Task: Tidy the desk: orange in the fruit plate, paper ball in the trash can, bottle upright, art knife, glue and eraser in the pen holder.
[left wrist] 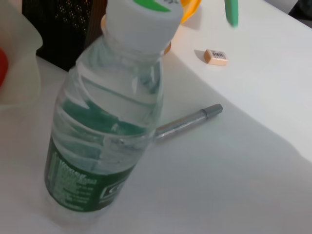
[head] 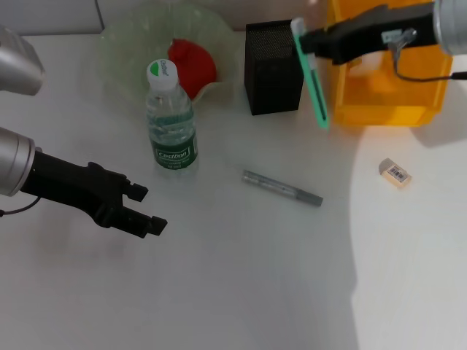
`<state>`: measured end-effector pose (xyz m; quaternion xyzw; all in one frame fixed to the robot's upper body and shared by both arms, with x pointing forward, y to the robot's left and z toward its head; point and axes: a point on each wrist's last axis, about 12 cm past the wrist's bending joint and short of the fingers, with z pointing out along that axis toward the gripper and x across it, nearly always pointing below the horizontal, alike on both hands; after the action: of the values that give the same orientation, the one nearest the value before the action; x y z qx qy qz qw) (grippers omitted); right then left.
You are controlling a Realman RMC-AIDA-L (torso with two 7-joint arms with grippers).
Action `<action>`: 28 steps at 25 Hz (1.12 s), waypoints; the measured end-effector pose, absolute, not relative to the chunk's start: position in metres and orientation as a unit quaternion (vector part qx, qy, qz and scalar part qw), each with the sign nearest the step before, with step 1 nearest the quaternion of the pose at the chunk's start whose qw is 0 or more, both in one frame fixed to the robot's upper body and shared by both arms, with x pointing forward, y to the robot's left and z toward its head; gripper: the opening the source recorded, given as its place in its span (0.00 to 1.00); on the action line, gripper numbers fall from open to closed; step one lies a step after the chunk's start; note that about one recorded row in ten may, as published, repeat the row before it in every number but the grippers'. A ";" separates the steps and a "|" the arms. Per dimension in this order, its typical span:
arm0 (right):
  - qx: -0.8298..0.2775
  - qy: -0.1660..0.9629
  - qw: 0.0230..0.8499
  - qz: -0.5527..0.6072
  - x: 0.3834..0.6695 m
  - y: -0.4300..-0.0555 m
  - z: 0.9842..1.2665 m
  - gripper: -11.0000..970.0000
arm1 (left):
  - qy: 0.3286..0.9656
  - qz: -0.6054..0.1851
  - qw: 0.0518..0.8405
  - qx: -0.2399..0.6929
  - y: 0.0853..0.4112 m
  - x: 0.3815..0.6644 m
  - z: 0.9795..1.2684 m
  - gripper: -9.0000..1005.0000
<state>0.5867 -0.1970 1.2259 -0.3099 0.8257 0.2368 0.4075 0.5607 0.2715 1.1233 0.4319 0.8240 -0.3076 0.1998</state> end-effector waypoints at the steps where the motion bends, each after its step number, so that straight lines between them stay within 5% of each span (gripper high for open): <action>1: -0.302 0.821 0.418 0.243 0.588 -0.202 1.229 0.08 | 0.823 -0.307 0.201 0.433 0.271 0.561 1.124 0.84; 8: -0.227 0.755 0.526 0.317 0.607 -0.240 1.234 0.08 | 0.822 -0.307 0.204 0.434 0.267 0.564 1.124 0.84; 14: -0.151 0.684 0.600 0.387 0.630 -0.259 1.207 0.08 | 0.819 -0.311 0.209 0.434 0.261 0.565 1.124 0.84; 28: -0.096 0.706 0.594 0.374 0.649 -0.227 1.132 0.07 | 0.811 -0.317 0.209 0.444 0.247 0.568 1.127 0.84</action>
<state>0.6485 -0.2268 1.1325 -0.0963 0.7056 0.3738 0.5942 0.5677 0.2469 1.1266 0.4444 0.8113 -0.3172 0.2091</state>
